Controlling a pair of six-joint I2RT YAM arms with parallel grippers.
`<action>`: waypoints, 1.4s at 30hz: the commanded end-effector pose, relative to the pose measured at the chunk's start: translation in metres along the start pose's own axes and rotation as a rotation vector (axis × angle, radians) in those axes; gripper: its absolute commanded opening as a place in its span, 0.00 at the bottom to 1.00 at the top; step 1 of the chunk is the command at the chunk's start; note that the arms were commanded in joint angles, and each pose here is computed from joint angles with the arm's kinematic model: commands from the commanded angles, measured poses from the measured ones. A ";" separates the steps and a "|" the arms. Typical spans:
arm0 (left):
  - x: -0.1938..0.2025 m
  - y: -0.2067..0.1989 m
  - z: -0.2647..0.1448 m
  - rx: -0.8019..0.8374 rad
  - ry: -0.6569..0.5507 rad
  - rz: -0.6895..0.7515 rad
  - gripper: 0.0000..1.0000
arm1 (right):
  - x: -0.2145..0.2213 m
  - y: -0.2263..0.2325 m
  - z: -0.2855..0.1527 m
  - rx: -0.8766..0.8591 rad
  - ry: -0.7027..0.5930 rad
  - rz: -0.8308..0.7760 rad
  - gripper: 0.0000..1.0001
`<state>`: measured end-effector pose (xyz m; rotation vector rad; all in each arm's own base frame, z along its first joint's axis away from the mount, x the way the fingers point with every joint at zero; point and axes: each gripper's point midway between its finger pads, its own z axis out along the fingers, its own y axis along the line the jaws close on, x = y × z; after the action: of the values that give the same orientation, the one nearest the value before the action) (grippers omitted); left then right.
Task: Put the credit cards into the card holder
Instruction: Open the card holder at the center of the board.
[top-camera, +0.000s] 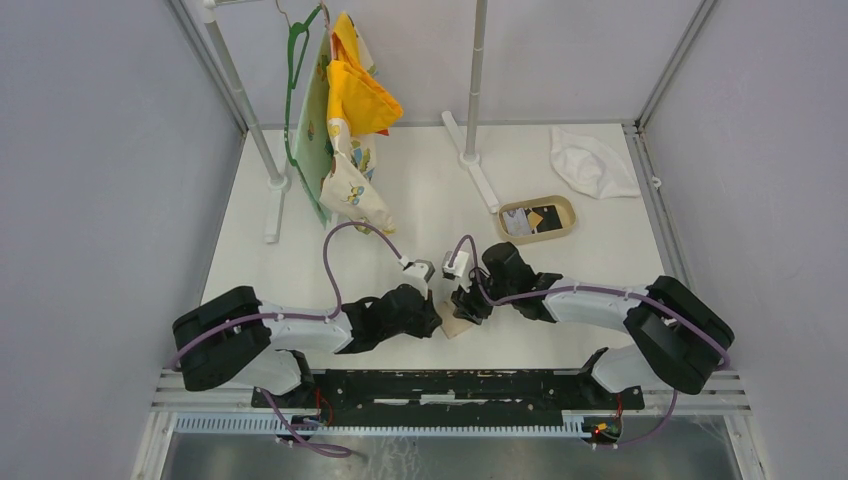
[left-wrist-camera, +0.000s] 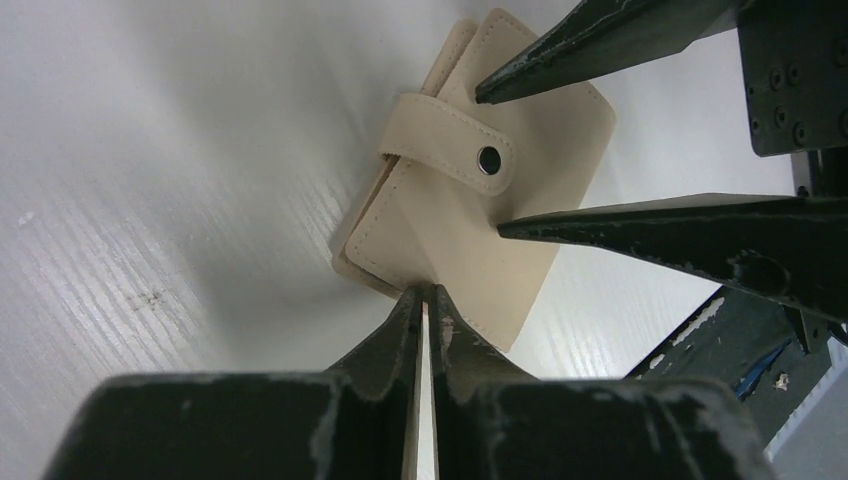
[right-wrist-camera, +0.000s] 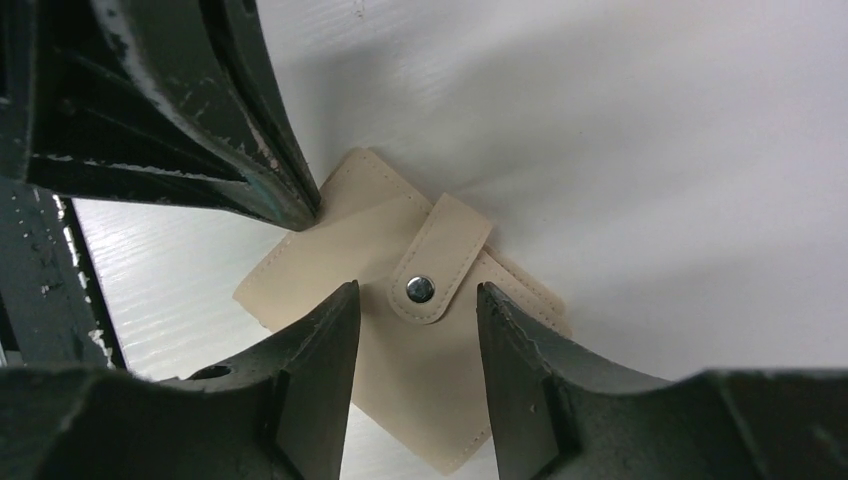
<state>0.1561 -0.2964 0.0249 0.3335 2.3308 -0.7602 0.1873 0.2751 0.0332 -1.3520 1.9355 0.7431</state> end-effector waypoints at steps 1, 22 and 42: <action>-0.022 -0.014 0.005 0.031 -0.075 -0.055 0.10 | -0.017 -0.009 0.006 0.057 -0.030 0.026 0.51; -0.018 -0.010 0.005 0.027 -0.065 -0.044 0.09 | -0.017 -0.001 0.007 0.034 0.002 -0.007 0.00; -0.075 -0.021 -0.028 0.068 -0.166 -0.047 0.60 | -0.050 -0.032 -0.045 -0.015 -0.259 0.274 0.00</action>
<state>0.1804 -0.2928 0.0553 0.2527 2.2875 -0.7917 0.2152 0.2592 0.0718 -1.0743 1.9767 0.9064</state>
